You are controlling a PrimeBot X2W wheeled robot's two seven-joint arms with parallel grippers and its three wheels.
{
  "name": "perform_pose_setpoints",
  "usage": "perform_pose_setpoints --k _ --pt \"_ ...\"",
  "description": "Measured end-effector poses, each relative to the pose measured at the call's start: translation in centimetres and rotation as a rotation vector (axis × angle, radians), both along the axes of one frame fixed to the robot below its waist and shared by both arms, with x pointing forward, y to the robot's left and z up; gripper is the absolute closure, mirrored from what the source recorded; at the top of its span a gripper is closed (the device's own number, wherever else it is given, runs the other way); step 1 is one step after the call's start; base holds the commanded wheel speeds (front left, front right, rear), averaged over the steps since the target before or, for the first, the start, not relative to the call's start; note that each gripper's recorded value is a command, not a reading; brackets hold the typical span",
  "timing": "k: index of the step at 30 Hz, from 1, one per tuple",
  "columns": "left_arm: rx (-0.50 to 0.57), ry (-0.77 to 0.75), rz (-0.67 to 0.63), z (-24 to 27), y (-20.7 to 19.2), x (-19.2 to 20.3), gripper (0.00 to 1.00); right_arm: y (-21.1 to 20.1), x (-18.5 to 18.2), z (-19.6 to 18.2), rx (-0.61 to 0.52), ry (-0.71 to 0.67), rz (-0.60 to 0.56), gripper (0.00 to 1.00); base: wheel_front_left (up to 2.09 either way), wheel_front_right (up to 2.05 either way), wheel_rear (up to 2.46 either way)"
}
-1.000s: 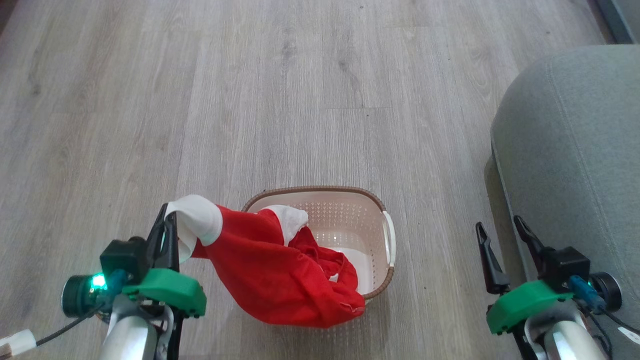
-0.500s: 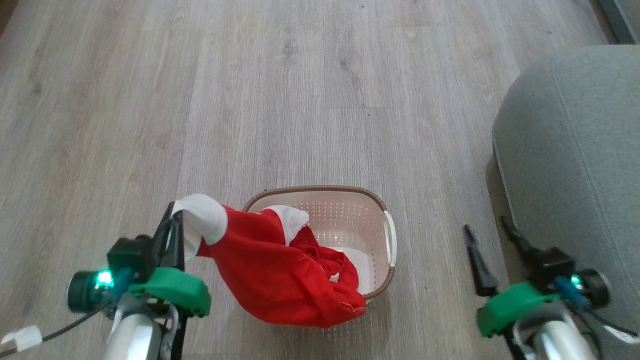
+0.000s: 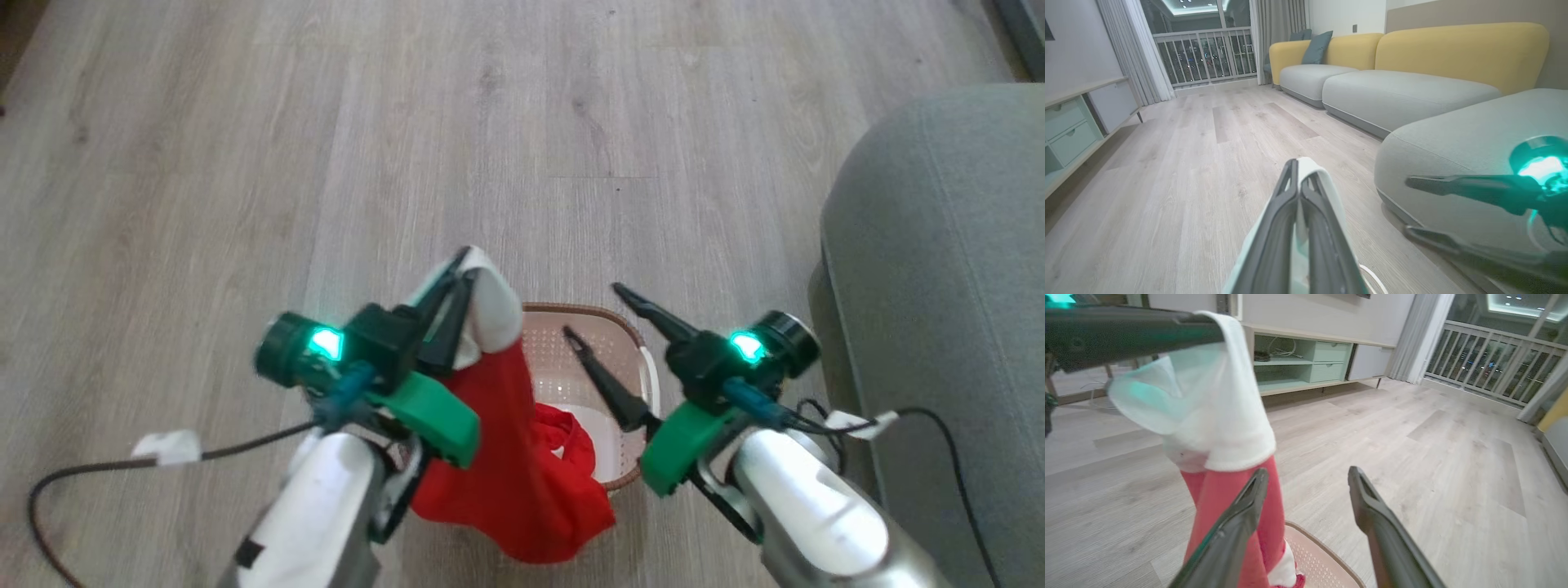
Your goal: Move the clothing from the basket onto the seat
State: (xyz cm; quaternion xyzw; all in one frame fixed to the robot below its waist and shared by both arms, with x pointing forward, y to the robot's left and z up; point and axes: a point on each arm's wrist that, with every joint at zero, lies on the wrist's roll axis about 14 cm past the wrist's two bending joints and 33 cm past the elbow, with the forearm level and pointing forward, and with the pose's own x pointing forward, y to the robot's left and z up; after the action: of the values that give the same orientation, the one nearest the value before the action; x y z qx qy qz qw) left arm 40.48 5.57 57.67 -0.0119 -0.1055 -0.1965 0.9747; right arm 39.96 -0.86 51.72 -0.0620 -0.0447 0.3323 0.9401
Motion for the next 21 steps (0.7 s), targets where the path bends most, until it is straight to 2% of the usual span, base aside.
perform_pose_setpoints --k 6,10,18,19,20,21 --pt "0.019 -0.006 -0.069 0.3 -2.2 -0.6 1.00 3.6 -0.7 0.4 -0.026 -0.007 0.135 0.00 0.00 0.00 0.00" --pt "0.017 -0.014 -0.113 0.7 -3.5 -1.0 1.00 4.7 -1.0 0.4 -0.037 -0.001 0.179 0.00 0.00 0.00 0.00" --pt "-0.011 -0.010 -0.174 0.9 -5.2 -2.1 1.00 3.2 0.5 0.2 -0.085 -0.014 0.138 0.00 0.00 0.00 0.00" --pt "-0.018 -0.011 -0.176 1.0 -5.2 -2.2 1.00 2.7 0.7 -0.2 -0.094 -0.003 0.124 0.68 0.00 0.00 0.00" --pt "-0.023 -0.013 -0.179 1.1 -5.3 -2.2 1.00 2.3 0.8 -0.7 -0.104 0.011 0.113 1.00 0.00 0.00 0.00" --pt "-0.028 -0.014 -0.183 1.3 -5.4 -2.3 1.00 2.0 0.8 -1.2 -0.107 0.028 0.101 1.00 0.00 0.00 0.00"
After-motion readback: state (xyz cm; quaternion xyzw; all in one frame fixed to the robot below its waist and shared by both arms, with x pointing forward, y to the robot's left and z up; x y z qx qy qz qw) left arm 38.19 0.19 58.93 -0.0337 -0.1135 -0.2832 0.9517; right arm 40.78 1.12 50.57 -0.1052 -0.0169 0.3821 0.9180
